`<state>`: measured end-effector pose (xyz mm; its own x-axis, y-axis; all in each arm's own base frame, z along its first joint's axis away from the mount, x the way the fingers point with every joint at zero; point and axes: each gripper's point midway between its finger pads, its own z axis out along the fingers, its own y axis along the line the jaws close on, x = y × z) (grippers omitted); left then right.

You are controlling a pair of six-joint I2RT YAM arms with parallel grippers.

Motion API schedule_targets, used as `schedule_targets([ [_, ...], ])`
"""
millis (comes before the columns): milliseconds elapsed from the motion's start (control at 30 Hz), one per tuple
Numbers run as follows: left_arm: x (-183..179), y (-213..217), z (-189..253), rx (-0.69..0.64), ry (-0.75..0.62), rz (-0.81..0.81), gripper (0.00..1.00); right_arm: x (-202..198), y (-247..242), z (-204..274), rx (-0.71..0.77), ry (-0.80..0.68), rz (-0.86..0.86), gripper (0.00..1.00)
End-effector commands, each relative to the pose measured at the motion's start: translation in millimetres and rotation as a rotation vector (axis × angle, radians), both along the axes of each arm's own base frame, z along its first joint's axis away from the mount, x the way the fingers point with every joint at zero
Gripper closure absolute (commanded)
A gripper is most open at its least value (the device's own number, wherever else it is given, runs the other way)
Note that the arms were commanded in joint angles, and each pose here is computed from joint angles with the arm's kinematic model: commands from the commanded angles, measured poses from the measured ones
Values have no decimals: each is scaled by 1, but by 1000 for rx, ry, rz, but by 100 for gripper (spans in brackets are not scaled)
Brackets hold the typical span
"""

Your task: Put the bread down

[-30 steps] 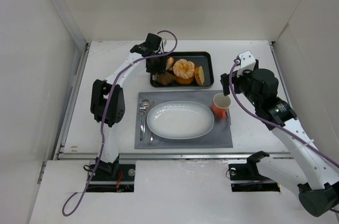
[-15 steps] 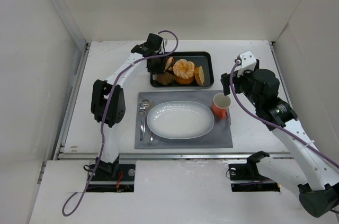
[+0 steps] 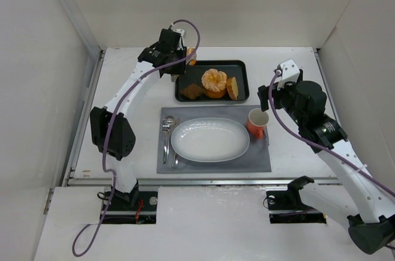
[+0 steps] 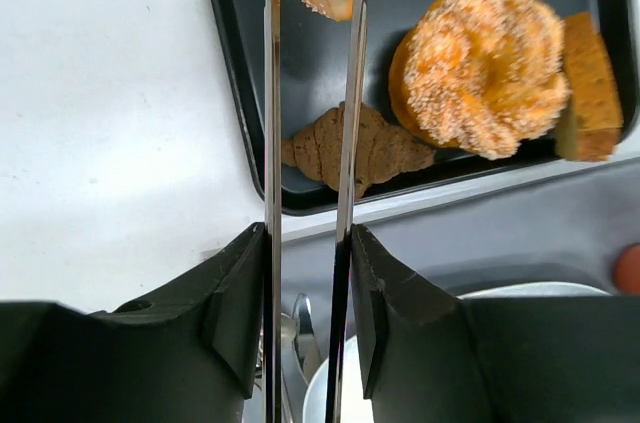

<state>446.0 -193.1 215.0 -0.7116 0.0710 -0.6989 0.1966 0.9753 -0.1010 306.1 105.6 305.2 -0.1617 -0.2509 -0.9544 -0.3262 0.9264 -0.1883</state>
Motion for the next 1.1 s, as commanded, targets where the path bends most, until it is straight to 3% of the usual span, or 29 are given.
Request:
schedule_targets([
  [0,-13,4,49,-53,-105,4,84,0,0,19,26,-67,-6,0],
  [133,-47,-5,71,-94,-151,-44,84,1,-2,19,24,-67,-15,0],
  [500,-234,-29,38,-216,-63,-238,84,2,-1,17,20,-59,-15,0],
  [700,-271,-23,0,-161,49,-272,84,4,-2,19,22,-68,-24,0],
  [1067,-279,-36,-33,-144,138,-320,84,6,-3,16,17,-61,-33,0],
])
